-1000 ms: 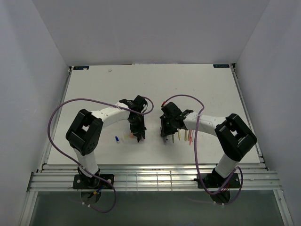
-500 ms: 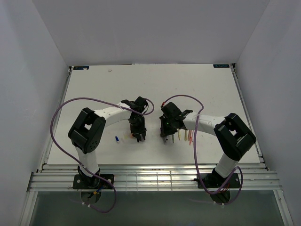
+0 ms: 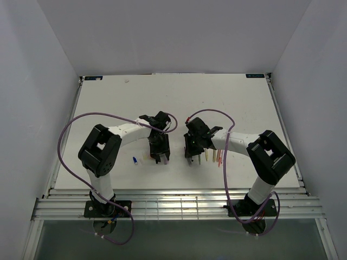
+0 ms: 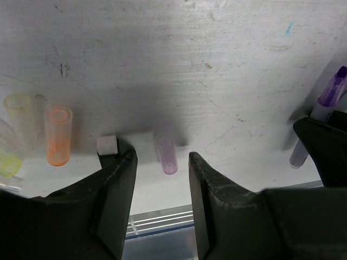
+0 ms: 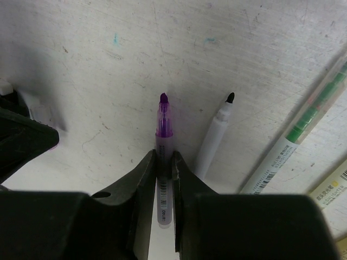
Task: Open the pen caps
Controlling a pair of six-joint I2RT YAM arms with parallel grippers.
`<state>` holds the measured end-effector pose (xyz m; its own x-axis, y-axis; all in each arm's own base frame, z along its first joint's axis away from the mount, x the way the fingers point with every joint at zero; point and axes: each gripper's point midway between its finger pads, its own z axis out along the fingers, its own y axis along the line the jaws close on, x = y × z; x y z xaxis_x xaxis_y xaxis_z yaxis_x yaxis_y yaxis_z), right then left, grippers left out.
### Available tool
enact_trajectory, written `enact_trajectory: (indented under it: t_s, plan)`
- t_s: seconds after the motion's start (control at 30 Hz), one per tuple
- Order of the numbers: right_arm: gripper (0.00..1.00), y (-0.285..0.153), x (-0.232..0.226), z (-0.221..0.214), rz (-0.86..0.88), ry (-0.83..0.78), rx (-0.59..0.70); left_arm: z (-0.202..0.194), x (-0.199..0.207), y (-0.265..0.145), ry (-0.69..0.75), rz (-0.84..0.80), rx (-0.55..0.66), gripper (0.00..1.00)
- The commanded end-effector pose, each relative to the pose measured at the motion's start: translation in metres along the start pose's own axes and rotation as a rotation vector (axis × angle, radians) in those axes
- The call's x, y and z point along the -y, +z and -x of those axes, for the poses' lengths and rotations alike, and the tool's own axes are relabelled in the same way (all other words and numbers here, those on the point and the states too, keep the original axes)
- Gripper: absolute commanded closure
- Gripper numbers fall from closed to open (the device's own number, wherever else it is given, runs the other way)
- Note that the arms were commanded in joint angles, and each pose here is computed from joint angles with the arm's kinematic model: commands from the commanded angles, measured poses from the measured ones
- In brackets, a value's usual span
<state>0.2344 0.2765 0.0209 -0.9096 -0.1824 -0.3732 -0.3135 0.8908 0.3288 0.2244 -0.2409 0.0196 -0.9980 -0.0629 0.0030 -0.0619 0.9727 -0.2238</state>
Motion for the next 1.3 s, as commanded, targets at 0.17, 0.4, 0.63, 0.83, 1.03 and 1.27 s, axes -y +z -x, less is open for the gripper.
enact_trajectory:
  t_s: [0.17,0.4,0.63,0.83,1.03,1.27]
  plan:
    - [0.72,0.004,0.015,-0.019,-0.048,-0.009,-0.049,0.012,0.027,-0.038,0.012,-0.107,0.101,0.46]
    - [0.64,0.004,0.021,-0.025,-0.065,-0.015,-0.056,0.015,0.049,-0.062,0.021,-0.193,0.125,0.41]
    - [0.59,-0.007,0.018,-0.013,-0.063,-0.047,-0.017,0.021,0.060,-0.083,0.028,-0.237,0.166,0.40]
    - [0.51,-0.023,0.012,0.006,-0.068,-0.073,0.037,0.026,0.060,-0.091,0.026,-0.225,0.189,0.39]
    - [0.41,-0.050,0.003,0.020,-0.057,-0.080,0.086,0.028,0.054,-0.100,0.032,-0.198,0.228,0.38]
    - [0.17,-0.091,0.009,0.016,-0.088,-0.070,0.125,0.029,0.053,-0.109,0.043,-0.204,0.261,0.34]
